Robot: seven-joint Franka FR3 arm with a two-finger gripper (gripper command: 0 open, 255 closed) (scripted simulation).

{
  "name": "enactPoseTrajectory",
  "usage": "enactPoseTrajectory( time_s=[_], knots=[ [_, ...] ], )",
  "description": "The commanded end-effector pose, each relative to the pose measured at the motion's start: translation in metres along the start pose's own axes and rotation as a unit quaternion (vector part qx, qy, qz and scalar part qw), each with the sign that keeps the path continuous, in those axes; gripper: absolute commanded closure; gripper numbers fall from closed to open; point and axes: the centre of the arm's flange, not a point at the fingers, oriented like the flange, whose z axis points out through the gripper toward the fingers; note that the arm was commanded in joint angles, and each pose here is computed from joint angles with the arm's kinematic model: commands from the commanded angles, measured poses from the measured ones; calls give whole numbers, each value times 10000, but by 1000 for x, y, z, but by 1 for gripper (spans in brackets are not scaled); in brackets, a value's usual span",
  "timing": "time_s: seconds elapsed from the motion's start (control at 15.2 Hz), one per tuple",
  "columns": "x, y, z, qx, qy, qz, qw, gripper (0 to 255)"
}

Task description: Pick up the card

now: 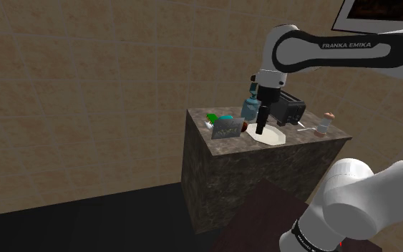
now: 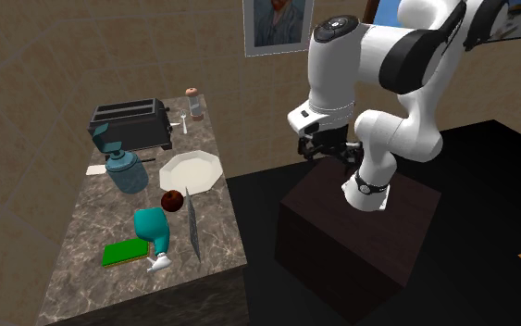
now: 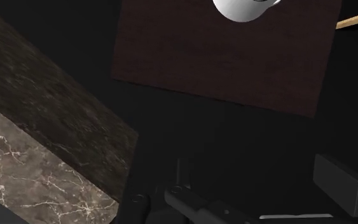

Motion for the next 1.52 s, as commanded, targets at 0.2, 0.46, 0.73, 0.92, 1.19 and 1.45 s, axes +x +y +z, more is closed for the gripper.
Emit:
enactPoseTrajectory(
  time_s=[0.2, 0.46, 0.73, 0.92, 1.19, 1.45],
  knots=[
    [16, 60, 16, -43, 182, -782, 9968, 0],
    [35, 106, 27, -68, 323, -1380, 9899, 0],
    [60, 149, 37, -94, 462, -1974, 9792, 0],
    [83, 180, 44, -113, 566, -2414, 9687, 0],
    [117, 217, 52, -137, 702, -2993, 9515, 0],
    [156, 249, 59, -162, 836, -3560, 9306, 0]
  ],
)
